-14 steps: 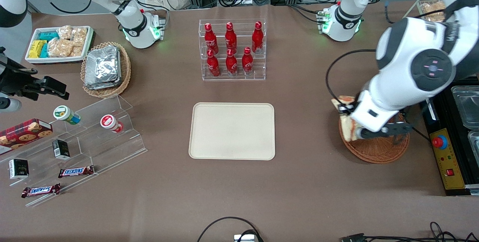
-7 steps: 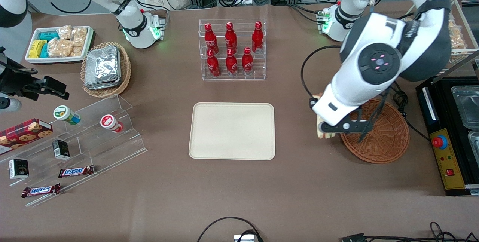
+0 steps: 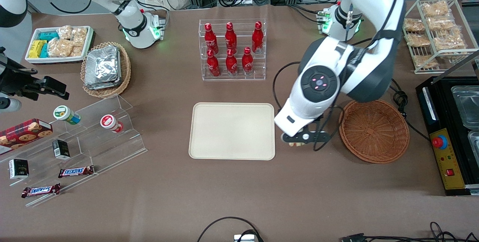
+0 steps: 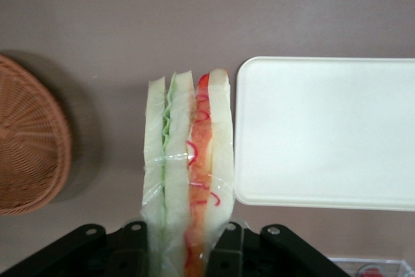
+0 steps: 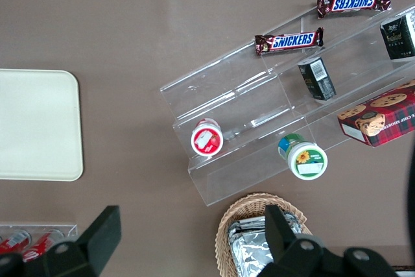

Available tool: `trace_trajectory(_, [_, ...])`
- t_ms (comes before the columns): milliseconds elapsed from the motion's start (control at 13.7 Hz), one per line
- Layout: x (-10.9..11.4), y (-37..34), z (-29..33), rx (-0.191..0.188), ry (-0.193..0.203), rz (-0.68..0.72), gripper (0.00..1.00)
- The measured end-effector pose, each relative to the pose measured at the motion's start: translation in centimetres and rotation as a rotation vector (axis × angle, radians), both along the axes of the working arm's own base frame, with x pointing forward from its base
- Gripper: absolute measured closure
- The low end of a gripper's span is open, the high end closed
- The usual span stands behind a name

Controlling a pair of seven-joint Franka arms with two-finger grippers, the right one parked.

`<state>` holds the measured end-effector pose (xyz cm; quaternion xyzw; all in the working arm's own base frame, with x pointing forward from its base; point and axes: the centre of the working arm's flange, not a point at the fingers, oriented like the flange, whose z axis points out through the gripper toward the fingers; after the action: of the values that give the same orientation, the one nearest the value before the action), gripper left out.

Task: Place sandwich from basket to tray
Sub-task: 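Carry the held sandwich over to the cream tray, then lower the sandwich onto the cream tray with the left gripper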

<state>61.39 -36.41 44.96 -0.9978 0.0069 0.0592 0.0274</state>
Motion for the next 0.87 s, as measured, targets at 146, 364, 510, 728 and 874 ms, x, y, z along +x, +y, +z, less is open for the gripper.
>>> trace_trajectory(146, [-0.1,-1.6,-2.5,0.002,0.005,0.020,0.77])
trace_trajectory(364, [-0.3,-4.5,-6.9,-0.018,-0.012,0.008,0.77])
trace_trajectory(510, [-0.7,-5.5,-10.6,-0.038,-0.031,-0.004,0.77])
trace_trajectory(728, [-1.6,-6.3,-14.8,-0.059,-0.050,-0.019,0.77])
trace_trajectory(874, [-2.7,-7.0,-16.8,-0.064,-0.052,-0.035,0.77])
